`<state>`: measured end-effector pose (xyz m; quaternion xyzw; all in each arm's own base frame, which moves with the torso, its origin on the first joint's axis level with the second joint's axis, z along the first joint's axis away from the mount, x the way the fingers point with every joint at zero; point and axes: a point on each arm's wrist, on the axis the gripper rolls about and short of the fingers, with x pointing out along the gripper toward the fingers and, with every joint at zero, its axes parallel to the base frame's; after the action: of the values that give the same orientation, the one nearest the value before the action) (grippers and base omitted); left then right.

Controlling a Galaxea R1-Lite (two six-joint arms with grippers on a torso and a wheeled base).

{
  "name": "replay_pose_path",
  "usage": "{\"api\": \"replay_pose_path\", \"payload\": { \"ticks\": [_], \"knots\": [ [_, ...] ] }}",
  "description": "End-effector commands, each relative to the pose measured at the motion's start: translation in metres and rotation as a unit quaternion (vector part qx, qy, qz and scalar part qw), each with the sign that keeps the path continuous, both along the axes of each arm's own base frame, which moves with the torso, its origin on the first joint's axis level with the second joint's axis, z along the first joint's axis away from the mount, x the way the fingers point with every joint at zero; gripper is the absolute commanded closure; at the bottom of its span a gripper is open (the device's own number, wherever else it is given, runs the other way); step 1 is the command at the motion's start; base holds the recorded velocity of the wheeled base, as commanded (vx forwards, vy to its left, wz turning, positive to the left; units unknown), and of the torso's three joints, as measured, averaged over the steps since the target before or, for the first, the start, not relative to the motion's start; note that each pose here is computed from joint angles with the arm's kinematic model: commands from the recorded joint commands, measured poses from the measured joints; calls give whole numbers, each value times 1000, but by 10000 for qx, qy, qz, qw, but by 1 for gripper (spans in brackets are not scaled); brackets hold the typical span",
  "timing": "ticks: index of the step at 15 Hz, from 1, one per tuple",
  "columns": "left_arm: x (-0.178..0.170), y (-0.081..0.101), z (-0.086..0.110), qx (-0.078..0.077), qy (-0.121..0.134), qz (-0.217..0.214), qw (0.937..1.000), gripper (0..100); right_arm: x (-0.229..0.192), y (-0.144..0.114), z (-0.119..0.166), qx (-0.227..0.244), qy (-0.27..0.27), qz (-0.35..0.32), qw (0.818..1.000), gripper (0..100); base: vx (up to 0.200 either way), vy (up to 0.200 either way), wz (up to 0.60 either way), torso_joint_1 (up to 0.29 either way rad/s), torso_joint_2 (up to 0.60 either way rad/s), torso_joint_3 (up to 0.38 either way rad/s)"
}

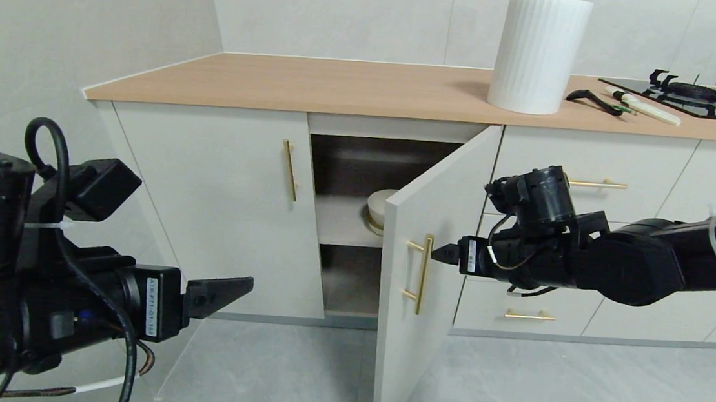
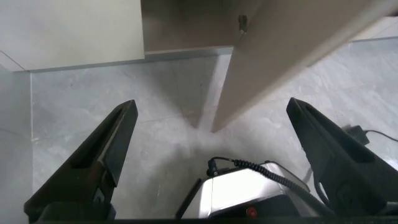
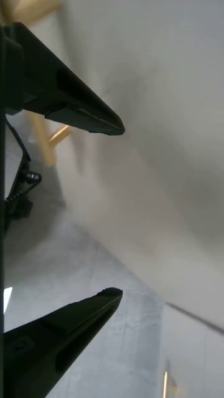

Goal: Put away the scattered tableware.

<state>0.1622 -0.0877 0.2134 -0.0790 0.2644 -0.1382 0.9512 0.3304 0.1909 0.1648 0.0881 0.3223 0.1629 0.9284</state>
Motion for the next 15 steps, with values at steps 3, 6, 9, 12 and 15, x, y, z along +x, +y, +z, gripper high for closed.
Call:
{"api": "replay_pose_path", "payload": {
  "ticks": [3,6,9,12,15],
  "knots": [
    [2,-1,-3,37,70,2,10000,0,10,8,-14,24,-23,11,10000,0,0,0,0,0,0,0],
    [3,-2,-4,66,108,-2,9999,0,16,11,-17,142,-195,-8,9997,0,133,0,0,2,3,2],
    [4,-2,-5,73,121,6,9999,0,18,16,-20,233,-269,-2,9994,0,200,0,0,1,2,10],
    [5,-2,-6,81,134,6,9999,0,18,20,-20,383,-254,-42,9989,0,200,0,0,4,1,-4],
    [5,-2,-5,69,114,6,9999,0,17,28,-20,628,-306,-55,9975,0,67,0,0,1,1,2]
  ]
}}
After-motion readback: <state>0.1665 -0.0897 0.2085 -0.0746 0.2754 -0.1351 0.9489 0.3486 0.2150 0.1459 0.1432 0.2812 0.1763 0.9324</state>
